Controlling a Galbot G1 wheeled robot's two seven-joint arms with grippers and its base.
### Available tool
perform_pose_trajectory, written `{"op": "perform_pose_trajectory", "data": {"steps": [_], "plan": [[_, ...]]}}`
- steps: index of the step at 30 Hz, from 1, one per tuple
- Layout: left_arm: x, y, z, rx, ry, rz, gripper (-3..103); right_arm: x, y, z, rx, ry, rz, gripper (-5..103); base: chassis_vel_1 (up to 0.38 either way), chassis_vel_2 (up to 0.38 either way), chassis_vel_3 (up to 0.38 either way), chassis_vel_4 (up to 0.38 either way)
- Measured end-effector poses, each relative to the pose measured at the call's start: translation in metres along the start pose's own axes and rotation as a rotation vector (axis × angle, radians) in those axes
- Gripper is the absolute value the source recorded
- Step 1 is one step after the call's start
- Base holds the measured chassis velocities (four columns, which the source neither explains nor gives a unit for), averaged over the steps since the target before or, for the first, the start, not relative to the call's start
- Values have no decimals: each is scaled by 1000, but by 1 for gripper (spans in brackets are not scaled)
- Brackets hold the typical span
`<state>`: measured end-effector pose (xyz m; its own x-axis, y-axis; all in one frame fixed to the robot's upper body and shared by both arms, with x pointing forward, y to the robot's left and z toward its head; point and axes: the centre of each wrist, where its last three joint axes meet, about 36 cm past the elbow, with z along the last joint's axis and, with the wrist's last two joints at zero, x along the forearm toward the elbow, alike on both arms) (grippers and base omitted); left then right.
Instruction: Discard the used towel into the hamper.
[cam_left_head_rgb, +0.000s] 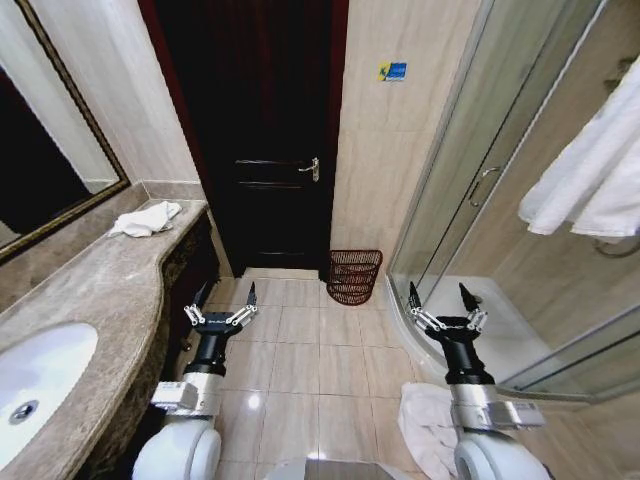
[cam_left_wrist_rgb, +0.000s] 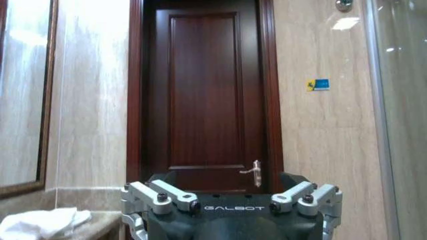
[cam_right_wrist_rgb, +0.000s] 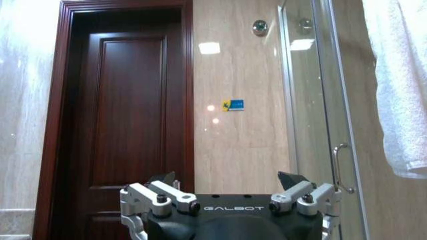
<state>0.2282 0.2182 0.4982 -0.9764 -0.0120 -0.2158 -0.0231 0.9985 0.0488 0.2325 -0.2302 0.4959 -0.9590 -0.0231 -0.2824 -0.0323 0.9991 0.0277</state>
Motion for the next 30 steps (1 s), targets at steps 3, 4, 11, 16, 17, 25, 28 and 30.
{"op": "perform_pose_trajectory", "data": {"steps": [3,4,11,16,17,25,28,30], "plan": [[0,0,0,-5,-4,4,100,1,0,-1,1,0,-1,100,0,0,0,0],[0,0,0,-5,-6,4,100,1,1,-2,0,2,1,100,0,0,0,0],[1,1,-5,2,-15,3,100,0,2,-2,-6,4,2,100,0,0,0,0],[0,0,-5,32,-13,3,100,1,2,-2,-7,5,-5,100,0,0,0,0],[0,0,-5,32,-13,3,100,1,2,-2,-7,5,-5,100,0,0,0,0],[3,-3,-1,63,4,-2,100,1,1,-6,-4,-4,-21,100,0,0,0,0],[3,-3,0,67,8,-5,100,1,2,-6,-6,-5,-18,100,0,0,0,0],[4,-3,0,67,9,-5,100,2,2,-6,-6,-5,-19,100,0,0,0,0]]}}
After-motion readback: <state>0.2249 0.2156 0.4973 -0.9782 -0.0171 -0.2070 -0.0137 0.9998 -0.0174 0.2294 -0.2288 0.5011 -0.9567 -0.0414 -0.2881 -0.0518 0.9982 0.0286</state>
